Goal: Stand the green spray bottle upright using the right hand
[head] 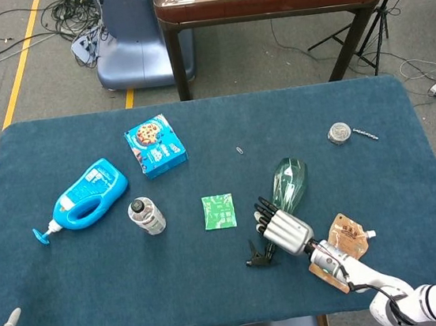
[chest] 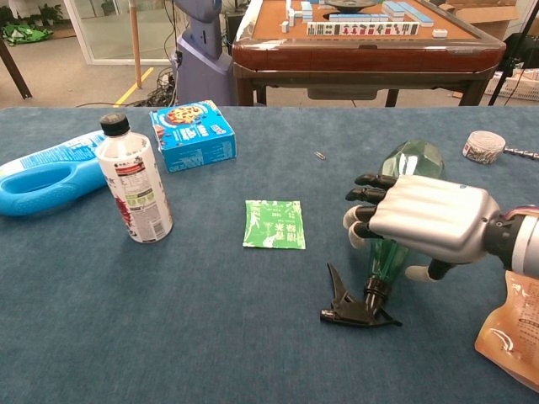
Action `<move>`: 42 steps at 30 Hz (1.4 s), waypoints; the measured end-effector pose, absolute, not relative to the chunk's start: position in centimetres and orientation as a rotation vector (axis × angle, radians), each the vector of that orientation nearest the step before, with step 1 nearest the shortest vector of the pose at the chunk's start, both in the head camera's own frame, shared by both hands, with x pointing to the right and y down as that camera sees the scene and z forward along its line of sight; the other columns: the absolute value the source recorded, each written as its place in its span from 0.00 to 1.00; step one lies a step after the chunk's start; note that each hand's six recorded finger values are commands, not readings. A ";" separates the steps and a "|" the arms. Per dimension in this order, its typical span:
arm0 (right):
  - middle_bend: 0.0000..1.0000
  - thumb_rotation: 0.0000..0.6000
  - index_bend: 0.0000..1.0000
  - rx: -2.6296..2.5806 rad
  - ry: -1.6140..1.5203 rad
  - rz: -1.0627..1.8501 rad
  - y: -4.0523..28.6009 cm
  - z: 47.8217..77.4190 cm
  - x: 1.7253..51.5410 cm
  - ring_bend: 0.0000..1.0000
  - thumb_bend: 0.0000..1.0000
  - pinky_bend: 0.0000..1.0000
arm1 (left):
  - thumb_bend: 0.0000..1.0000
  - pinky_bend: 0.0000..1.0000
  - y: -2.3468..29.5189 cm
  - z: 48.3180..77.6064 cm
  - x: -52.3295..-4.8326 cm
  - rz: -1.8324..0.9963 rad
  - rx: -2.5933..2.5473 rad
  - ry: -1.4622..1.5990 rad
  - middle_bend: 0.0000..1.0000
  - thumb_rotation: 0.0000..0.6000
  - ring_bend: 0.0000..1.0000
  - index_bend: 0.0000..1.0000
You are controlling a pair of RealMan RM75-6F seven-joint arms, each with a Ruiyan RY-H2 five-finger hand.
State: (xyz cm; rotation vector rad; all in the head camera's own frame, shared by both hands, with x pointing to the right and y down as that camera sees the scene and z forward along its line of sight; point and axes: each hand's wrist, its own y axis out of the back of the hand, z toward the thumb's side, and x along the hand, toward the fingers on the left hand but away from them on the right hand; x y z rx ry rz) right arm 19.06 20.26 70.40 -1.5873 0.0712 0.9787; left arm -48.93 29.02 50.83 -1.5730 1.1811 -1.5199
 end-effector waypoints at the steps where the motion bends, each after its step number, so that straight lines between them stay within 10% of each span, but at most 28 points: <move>1: 0.20 1.00 0.33 -1.587 0.074 0.977 20.3 70.5 19.0 0.06 0.26 0.00 | 0.26 0.02 29.0 50.8 -48.9 -1.520 -1.573 1.181 0.00 1.00 0.06 0.07; 22: 0.36 1.00 0.67 -1.657 -0.134 0.961 17.8 69.2 17.8 0.14 0.42 0.00 | 0.25 0.02 29.0 50.7 -49.0 -1.520 -1.569 1.181 0.00 1.00 0.06 0.07; 42: 0.37 1.00 0.69 -2.246 -1.078 0.974 9.3 62.4 20.9 0.15 0.43 0.00 | 0.26 0.02 28.8 50.7 -48.7 -1.512 -1.573 1.176 0.00 1.00 0.06 0.07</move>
